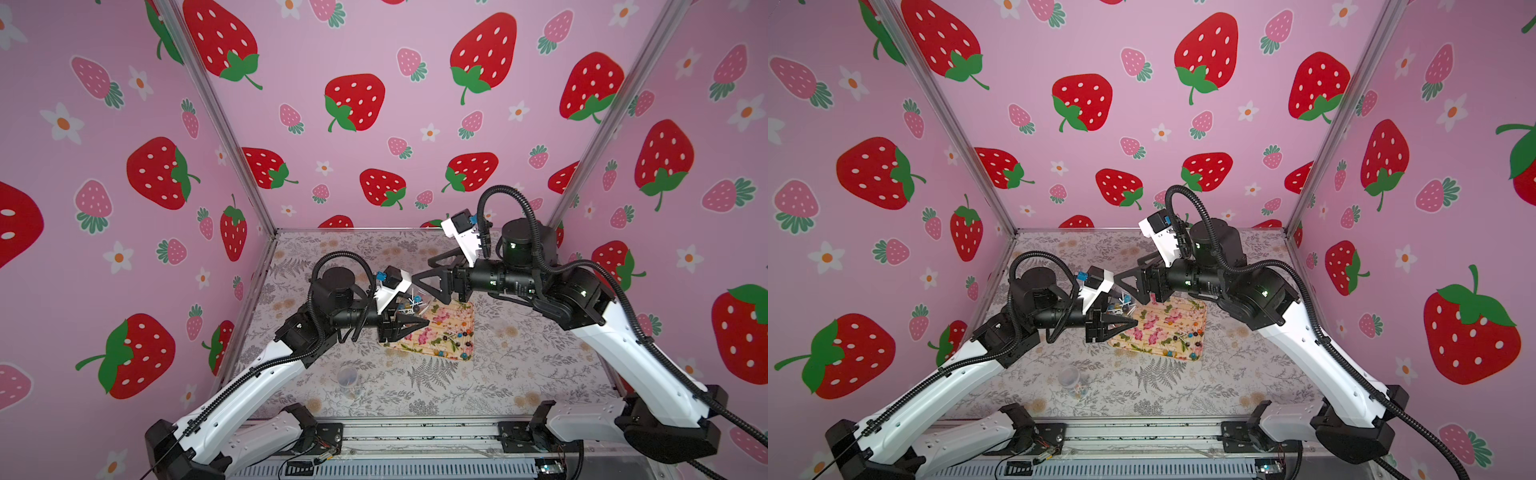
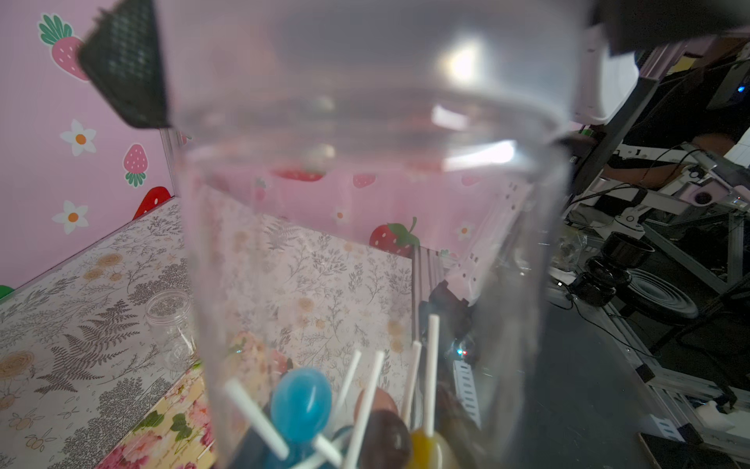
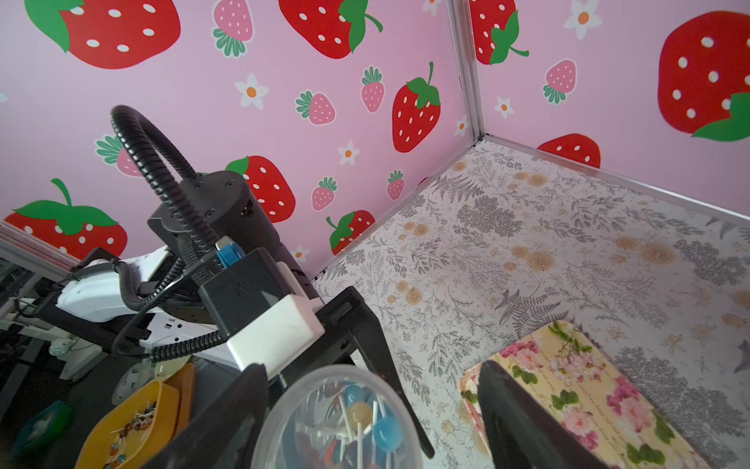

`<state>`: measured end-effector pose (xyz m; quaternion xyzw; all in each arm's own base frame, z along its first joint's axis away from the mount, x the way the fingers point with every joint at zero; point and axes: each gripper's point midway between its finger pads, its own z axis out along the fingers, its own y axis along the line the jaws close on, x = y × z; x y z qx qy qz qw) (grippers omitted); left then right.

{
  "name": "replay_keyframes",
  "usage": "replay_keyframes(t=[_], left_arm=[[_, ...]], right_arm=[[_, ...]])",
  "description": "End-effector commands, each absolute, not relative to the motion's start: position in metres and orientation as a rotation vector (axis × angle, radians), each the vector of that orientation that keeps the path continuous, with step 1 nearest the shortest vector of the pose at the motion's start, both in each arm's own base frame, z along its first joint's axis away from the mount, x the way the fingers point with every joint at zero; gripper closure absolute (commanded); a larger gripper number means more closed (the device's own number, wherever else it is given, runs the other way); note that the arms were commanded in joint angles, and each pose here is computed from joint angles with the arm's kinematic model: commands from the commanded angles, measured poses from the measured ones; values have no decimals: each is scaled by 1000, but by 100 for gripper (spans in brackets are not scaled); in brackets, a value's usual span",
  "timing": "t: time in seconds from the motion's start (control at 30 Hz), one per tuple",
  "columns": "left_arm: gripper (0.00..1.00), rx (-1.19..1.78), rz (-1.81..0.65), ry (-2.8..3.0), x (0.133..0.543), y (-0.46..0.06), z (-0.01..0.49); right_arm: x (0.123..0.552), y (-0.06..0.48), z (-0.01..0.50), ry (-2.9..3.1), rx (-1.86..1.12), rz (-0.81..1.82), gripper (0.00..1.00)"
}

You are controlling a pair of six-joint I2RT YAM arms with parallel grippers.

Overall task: Pour the candies out of the jar
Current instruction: Unscrew the lid from the jar.

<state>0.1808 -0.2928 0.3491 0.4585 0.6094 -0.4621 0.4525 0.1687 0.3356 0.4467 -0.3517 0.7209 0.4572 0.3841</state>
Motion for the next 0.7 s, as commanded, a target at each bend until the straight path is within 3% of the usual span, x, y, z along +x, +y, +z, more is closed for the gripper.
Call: replay_keyframes(t=[0.0,0.4,0.67], left_arm=[[54,1142,-1122,1454,179,-290,357],[54,1137,-1125,1455,180,-290,358],[54,1138,-1132,1449,180,-290,360]], right_arm=[[166,337,442,1856,-902,1159,25],[162,336,437,1854,-918,1161,27],[157,338,441,1803,-977,1174,47]])
